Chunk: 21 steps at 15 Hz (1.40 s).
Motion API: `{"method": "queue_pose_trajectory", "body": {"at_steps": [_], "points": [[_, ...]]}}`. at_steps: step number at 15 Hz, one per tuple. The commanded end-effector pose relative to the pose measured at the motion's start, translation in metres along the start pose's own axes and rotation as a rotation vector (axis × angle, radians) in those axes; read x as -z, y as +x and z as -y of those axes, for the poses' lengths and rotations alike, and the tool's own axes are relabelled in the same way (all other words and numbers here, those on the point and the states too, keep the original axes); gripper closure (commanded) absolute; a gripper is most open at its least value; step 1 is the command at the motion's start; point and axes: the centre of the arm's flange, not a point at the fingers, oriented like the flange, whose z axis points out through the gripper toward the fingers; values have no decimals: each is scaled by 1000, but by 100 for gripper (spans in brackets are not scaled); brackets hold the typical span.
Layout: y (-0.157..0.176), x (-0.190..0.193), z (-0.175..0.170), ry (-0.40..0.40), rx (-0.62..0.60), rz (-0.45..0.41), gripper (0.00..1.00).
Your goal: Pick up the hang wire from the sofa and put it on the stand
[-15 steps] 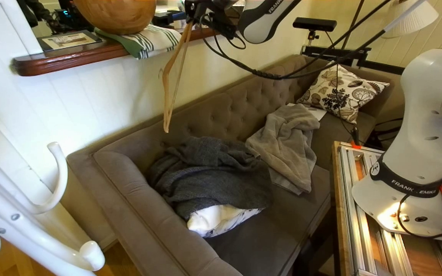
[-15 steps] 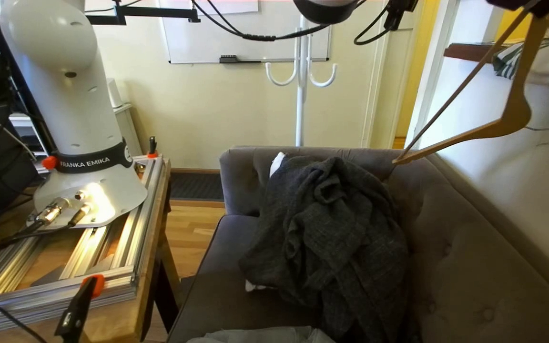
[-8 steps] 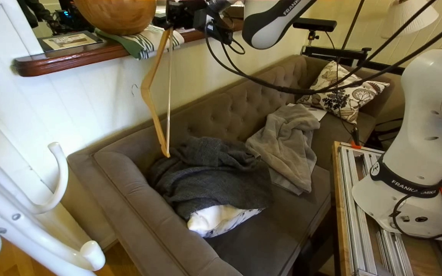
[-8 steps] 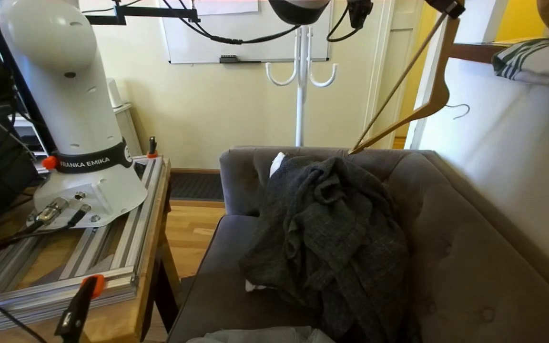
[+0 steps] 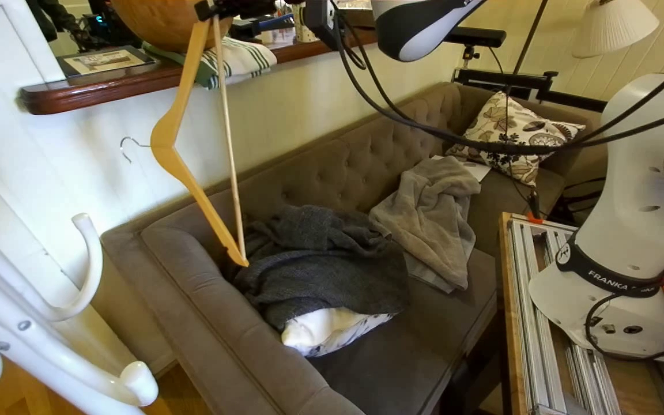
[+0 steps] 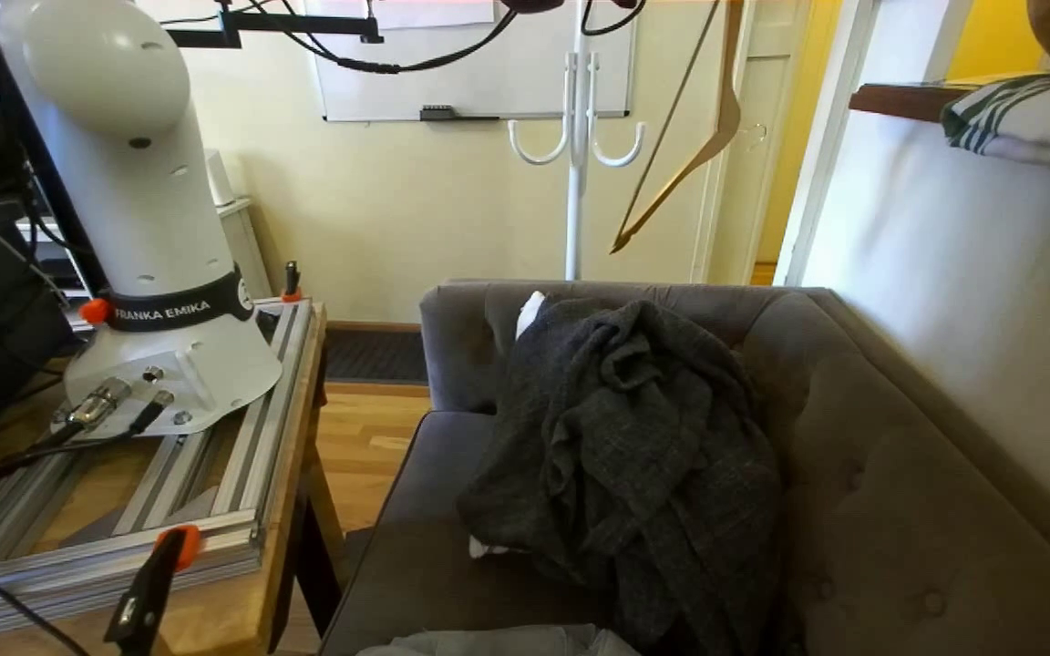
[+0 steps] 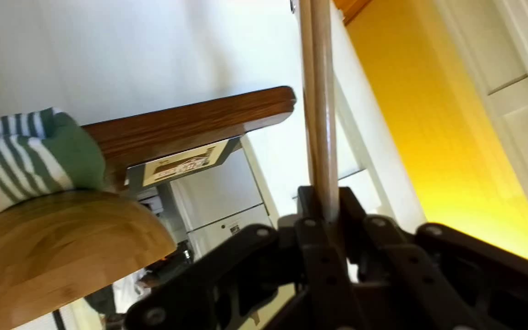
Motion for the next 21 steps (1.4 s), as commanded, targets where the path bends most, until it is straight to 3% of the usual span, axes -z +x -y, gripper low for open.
{"method": "queue_pose_trajectory", "body": {"at_steps": [1,4,5,6,12,17,21], "points": [[-4,0,4,14,6,7,85],[-5,1,5,22,13,10,85],[-5,1,5,22,13,10,96],[-2,-5,13,39,32,29,96],[-7,-42,80,221,212,99,96],[-10,-61,92,177,381,122,96],[-8,-75,99,201,445,112,96]]}}
